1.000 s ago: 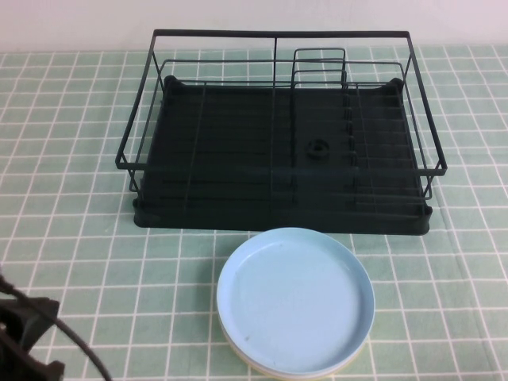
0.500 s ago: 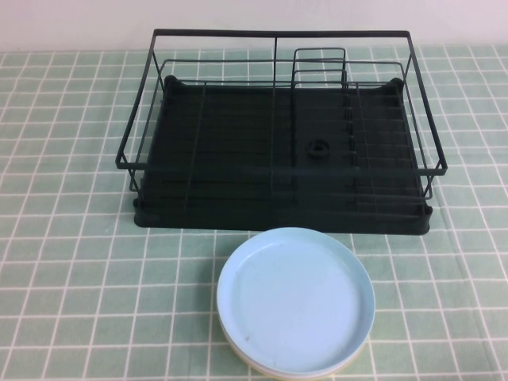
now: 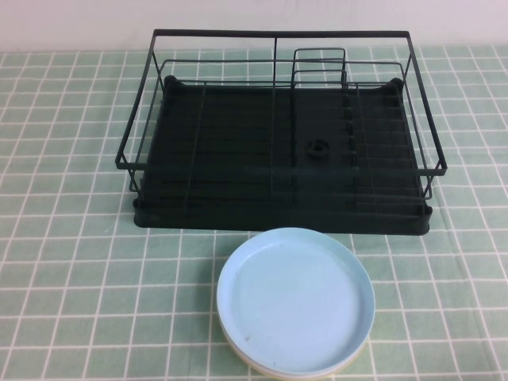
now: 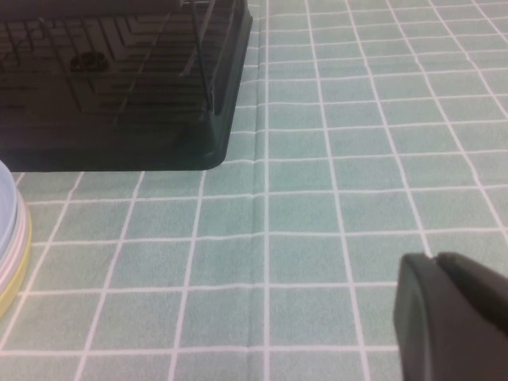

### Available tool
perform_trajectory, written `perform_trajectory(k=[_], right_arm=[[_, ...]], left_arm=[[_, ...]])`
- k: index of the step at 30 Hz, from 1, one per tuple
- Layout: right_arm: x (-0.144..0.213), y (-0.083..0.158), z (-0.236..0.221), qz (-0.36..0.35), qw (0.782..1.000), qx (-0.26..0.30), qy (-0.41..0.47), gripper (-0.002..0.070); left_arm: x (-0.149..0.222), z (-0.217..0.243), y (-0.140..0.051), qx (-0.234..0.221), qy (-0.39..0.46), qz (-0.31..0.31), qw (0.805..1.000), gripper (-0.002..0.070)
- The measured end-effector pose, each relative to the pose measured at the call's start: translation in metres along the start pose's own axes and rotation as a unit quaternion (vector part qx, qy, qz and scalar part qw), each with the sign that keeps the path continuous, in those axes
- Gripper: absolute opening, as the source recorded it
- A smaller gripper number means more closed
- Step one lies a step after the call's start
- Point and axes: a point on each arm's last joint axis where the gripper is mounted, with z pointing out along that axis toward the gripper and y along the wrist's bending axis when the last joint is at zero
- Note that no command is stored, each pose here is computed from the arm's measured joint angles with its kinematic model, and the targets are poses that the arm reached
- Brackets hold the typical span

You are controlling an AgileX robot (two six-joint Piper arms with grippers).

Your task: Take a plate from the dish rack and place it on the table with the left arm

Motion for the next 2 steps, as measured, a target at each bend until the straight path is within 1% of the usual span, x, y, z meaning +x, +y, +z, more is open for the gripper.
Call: perform_trajectory(k=[2], right_arm=[[0.0, 0.0, 0.0, 0.0, 1.0, 0.0, 0.0, -0.0018]], left_arm=[[0.0, 0.0, 0.0, 0.0, 0.0, 0.0, 1.0, -0.0003]])
